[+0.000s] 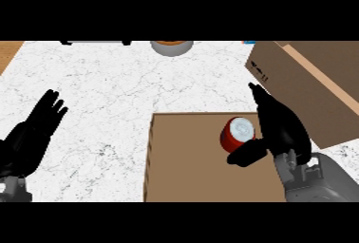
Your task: Pick the can from the tray and place it in the cardboard box
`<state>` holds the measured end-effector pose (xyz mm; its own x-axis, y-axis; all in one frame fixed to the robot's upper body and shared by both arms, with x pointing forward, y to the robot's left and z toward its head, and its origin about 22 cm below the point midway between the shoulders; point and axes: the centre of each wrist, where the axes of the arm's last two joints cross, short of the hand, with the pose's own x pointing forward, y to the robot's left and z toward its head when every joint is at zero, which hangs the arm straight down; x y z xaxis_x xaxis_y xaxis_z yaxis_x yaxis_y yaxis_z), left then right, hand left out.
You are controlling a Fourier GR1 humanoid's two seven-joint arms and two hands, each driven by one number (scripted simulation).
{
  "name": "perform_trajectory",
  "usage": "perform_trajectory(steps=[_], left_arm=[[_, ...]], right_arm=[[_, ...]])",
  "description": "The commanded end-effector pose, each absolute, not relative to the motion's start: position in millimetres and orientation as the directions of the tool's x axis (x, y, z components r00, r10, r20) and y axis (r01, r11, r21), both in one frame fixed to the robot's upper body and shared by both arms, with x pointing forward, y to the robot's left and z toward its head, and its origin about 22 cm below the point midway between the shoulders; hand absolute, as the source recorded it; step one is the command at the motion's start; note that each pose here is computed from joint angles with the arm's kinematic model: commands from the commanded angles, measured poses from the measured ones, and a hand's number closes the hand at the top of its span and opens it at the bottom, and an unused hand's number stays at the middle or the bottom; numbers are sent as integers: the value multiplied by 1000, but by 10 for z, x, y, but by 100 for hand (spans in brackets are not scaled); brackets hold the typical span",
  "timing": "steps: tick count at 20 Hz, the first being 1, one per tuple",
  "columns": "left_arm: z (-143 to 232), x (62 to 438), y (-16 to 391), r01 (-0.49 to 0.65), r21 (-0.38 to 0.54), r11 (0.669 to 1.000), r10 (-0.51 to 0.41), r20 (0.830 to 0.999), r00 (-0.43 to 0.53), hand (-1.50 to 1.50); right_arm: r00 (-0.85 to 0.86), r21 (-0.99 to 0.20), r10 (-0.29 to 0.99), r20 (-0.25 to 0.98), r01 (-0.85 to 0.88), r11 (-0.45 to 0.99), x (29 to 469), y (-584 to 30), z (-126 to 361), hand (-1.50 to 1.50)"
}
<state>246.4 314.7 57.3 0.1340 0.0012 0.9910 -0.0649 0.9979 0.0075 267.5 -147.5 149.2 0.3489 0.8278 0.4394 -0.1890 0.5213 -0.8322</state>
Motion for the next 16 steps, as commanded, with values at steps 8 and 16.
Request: perform_trajectory(steps=[8,16], left_arm=[[509,2346,3221,-77,20,997,-11,992,125,0],[532,2463,3230,-75,16,997,-5,988,152,0]], right_arm=[[554,-851,793,253,-263,454,2783,-1354,1369,-150],[577,-853,786,222,-275,444,2912,-1196,1333,-150]])
